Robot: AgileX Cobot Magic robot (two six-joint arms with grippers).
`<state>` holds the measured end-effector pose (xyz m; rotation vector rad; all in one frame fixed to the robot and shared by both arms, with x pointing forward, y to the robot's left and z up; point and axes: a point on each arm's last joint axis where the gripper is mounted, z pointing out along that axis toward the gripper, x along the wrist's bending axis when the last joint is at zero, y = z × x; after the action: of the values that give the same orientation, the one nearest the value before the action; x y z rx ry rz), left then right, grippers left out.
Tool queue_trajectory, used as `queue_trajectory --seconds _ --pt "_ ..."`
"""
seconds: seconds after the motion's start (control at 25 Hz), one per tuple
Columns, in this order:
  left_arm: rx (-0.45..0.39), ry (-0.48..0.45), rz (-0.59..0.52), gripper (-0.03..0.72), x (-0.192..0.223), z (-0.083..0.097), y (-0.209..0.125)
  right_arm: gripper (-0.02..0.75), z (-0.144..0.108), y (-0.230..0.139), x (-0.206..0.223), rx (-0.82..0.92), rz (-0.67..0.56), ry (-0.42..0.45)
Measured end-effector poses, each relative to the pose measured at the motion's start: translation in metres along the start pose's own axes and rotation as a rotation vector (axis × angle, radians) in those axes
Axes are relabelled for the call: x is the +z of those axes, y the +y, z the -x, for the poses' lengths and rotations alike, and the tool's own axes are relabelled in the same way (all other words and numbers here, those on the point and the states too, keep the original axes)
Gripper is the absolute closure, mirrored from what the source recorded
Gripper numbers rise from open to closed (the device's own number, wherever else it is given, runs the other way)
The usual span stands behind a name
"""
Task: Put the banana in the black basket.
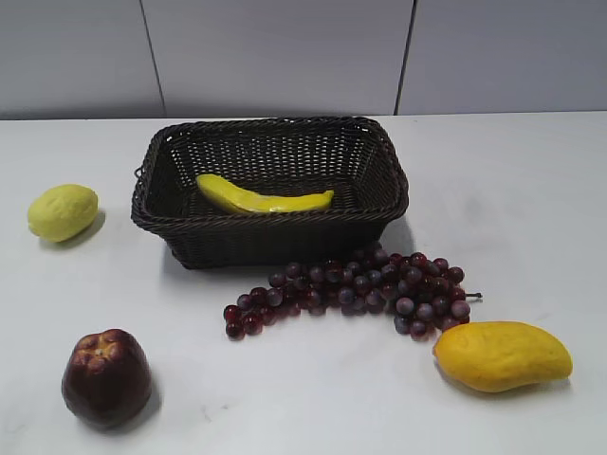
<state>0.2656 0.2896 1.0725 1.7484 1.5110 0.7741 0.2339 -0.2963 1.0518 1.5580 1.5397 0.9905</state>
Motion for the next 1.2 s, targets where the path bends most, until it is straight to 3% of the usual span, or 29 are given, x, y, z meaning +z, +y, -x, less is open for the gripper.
queue_trajectory --seconds 0.4,0.6,1.2 --pt "0.001 0.009 0.029 0.033 0.003 0.001 -0.015 0.152 0.0 0.0 0.0 0.0 0.0 0.0" --pt "0.001 0.018 -0.037 0.066 0.008 -0.001 -0.023 0.152 0.0 0.0 0.0 0.0 0.0 0.0" --pt "0.005 0.024 0.007 0.173 0.002 0.0 -0.027 0.152 0.0 0.0 0.0 0.0 0.0 0.0"
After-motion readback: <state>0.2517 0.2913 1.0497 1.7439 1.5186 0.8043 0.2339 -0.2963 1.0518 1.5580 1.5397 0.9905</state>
